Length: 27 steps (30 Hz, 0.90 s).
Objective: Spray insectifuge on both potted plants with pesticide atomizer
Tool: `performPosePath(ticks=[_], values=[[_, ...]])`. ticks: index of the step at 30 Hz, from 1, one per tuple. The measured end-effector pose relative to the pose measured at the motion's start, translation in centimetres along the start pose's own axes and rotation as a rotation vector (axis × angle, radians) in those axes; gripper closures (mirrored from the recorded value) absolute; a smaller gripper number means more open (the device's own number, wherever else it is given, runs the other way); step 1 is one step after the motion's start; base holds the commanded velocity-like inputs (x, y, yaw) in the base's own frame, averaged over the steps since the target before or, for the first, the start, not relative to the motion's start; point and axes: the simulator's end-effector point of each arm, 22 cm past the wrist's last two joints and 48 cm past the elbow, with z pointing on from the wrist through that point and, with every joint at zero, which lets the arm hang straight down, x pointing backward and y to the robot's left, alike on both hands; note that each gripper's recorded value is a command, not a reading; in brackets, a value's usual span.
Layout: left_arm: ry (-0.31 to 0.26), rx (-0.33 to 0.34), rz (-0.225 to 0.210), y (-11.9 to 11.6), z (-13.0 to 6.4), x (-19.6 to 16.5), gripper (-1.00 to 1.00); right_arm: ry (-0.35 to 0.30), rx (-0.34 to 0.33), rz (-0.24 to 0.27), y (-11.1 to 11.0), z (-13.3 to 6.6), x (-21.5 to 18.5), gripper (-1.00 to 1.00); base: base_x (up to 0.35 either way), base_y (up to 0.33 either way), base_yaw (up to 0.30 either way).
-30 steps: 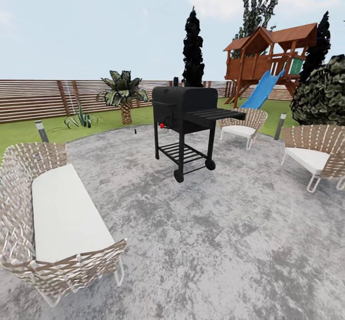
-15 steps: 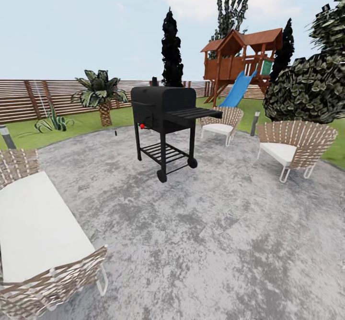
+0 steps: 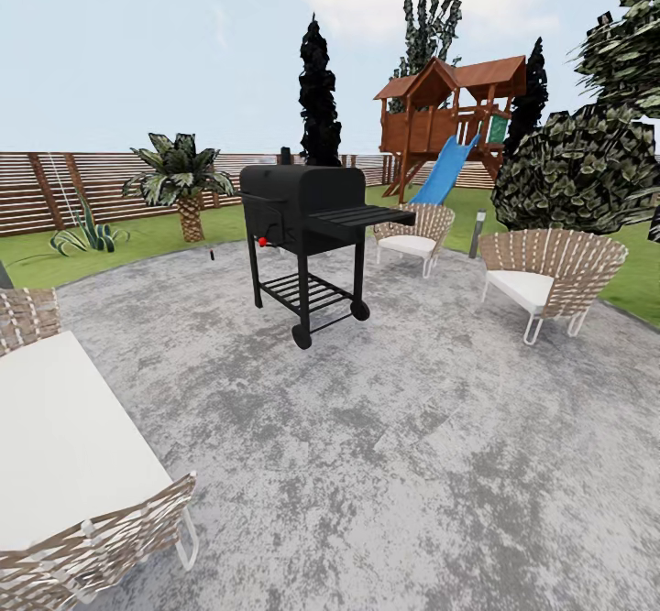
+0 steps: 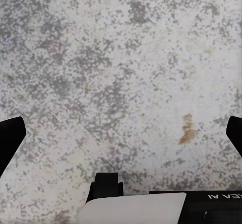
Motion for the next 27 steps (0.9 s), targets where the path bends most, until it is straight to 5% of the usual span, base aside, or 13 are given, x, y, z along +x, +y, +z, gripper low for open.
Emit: performPosePath(ticks=[12, 27], values=[[0.0, -0.005, 0.003, 0.1, -0.01, 0.0, -1.0, 0.003, -0.001, 0.0, 0.08, -0.01, 0.11, -1.0, 0.024, -0.013, 0.0], [0.0, -0.005, 0.011, 0.06, 0.0, 0.01, -1.0, 0.003, 0.0, 0.0, 0.07, 0.0, 0.08, -1.0, 0.161, -0.222, 0.0]])
